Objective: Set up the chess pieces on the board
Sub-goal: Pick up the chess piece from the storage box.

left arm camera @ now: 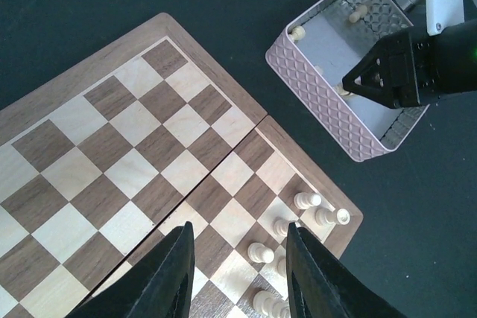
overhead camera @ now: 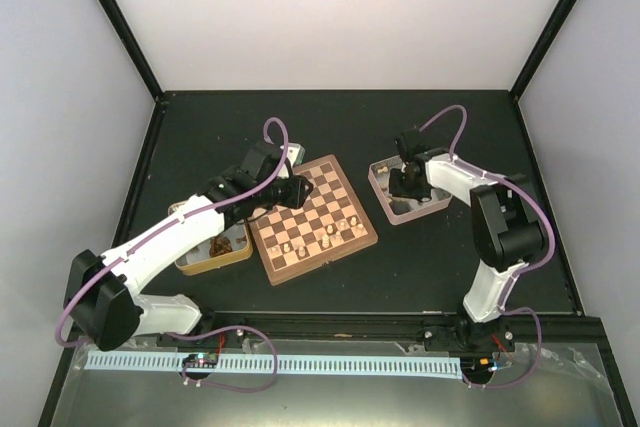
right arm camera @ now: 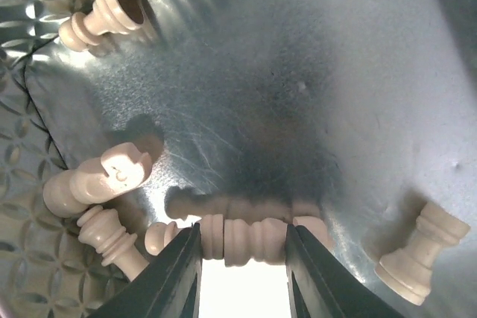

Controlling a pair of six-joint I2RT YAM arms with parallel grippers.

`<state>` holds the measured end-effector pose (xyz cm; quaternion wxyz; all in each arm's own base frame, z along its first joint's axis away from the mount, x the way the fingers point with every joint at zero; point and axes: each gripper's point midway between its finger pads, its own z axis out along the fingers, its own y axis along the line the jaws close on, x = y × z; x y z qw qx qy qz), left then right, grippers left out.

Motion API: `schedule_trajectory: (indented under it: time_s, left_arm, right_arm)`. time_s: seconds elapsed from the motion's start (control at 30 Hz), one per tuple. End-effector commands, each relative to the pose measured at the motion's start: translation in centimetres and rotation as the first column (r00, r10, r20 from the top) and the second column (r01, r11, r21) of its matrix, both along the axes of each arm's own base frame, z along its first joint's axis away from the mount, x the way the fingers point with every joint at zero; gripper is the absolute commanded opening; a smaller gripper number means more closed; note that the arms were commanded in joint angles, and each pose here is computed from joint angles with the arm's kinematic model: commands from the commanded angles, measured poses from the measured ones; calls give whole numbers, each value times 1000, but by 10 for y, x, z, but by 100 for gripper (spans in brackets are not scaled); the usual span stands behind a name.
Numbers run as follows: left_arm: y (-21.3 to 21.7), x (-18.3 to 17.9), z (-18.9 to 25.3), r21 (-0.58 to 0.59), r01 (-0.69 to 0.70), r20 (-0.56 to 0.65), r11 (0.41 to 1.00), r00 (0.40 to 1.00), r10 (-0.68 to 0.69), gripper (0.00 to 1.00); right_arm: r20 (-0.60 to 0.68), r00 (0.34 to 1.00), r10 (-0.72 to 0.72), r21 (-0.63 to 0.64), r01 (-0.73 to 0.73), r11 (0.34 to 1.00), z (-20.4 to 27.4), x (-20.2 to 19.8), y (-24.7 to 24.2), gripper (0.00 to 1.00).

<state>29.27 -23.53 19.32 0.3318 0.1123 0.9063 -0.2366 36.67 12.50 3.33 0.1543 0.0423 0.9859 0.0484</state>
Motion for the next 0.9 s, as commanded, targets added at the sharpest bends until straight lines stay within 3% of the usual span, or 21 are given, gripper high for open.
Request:
schedule_trajectory:
  time_s: [0.0, 0.27, 0.57, 0.87]
  left_arm:
    - [-5, 5, 17, -41, 14, 21, 999, 1000, -13, 35]
    - [-1, 6, 17, -43, 4, 19, 999, 1000, -3, 35]
    - [-1, 6, 14, -42, 4, 9, 999, 1000, -3, 35]
    - [2, 4, 12, -39, 3, 6, 999, 1000, -3, 35]
  right_arm:
    - [-15, 1000, 15, -60, -16, 998, -4, 4, -8, 31]
    - [27, 1000, 6, -123, -2, 992, 0, 24, -14, 34]
    - [90, 996, 6, -106, 3, 994, 16, 33, -12, 46]
    - [67, 970, 236, -110, -228, 967, 13, 24, -3, 51]
